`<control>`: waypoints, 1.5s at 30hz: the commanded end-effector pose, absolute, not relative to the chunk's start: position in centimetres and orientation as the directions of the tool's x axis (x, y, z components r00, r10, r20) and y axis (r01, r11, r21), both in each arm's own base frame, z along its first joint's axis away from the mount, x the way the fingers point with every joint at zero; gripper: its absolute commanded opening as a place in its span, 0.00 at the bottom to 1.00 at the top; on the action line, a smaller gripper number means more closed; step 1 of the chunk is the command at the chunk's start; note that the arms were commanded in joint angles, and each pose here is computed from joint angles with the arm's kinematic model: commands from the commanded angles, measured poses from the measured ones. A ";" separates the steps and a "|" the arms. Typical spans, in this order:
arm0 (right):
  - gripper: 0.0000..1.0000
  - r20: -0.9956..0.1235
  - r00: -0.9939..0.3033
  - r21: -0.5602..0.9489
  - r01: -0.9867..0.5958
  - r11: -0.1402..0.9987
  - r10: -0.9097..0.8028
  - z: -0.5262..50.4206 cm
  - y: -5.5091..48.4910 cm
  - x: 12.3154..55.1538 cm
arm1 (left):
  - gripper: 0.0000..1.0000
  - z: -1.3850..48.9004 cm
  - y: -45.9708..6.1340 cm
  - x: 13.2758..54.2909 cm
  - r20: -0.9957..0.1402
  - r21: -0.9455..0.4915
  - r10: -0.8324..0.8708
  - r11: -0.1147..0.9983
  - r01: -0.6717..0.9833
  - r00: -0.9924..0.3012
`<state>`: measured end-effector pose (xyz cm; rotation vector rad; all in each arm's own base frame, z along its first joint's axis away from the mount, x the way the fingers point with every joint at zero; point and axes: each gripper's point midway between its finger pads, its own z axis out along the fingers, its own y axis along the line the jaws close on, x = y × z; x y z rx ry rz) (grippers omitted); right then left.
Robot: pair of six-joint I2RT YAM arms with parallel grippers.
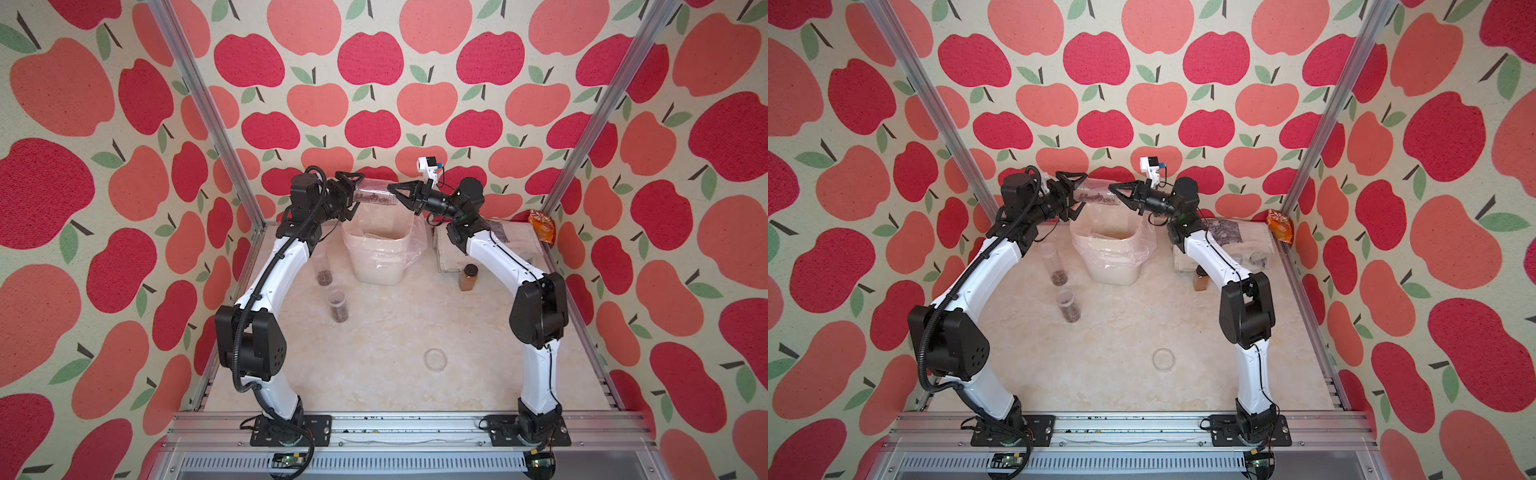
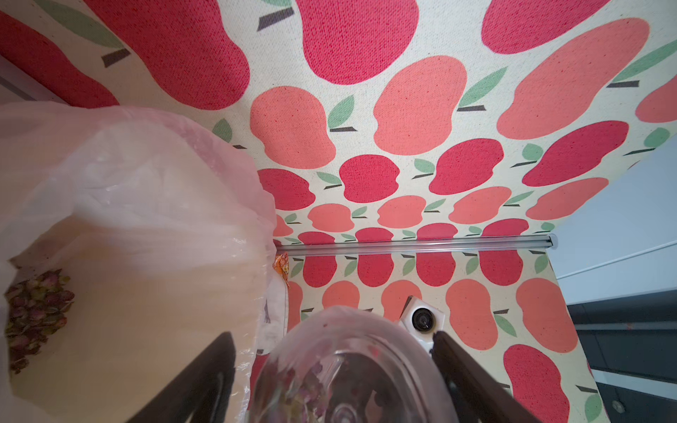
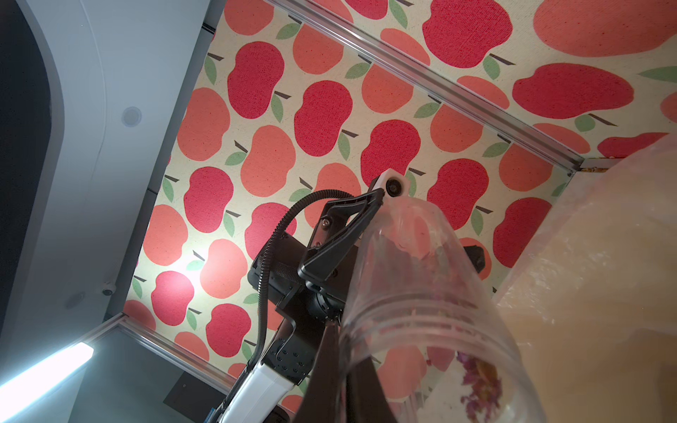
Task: Empty the moldy dried flower tea in the jars
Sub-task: Adjust the jar, then pour the moldy dried flower tea into the trash bin.
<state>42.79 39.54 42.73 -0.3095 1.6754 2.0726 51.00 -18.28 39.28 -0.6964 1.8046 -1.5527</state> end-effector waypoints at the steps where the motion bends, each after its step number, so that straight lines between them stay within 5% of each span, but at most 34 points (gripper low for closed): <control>1: 0.00 -0.481 -0.852 0.836 -0.517 -0.185 0.207 44.2 39.8 42.3 | 0.78 40.5 -19.0 51.3 -0.134 -0.990 -0.739 0.128 0.058 -0.661; 8: 0.01 -0.473 -0.854 0.842 -0.510 -0.175 0.216 43.4 39.6 42.9 | 0.57 40.0 -19.1 51.5 -0.139 -0.990 -0.746 0.125 0.068 -0.651; 20: 0.29 -0.466 -0.854 0.844 -0.507 -0.172 0.230 42.9 39.2 43.5 | 0.12 38.7 -18.8 52.1 -0.150 -0.988 -0.760 0.135 0.072 -0.632; 31: 0.57 -0.491 -0.822 0.827 -0.544 -0.140 0.289 43.5 36.8 43.3 | 0.00 38.7 -17.7 52.3 -0.258 -0.964 -0.768 0.249 0.098 -0.586; 45: 0.80 -0.578 -0.756 0.801 -0.597 0.038 0.308 41.5 33.8 42.4 | 0.00 38.3 -16.5 51.9 -0.604 -0.747 -0.608 0.657 0.100 -0.515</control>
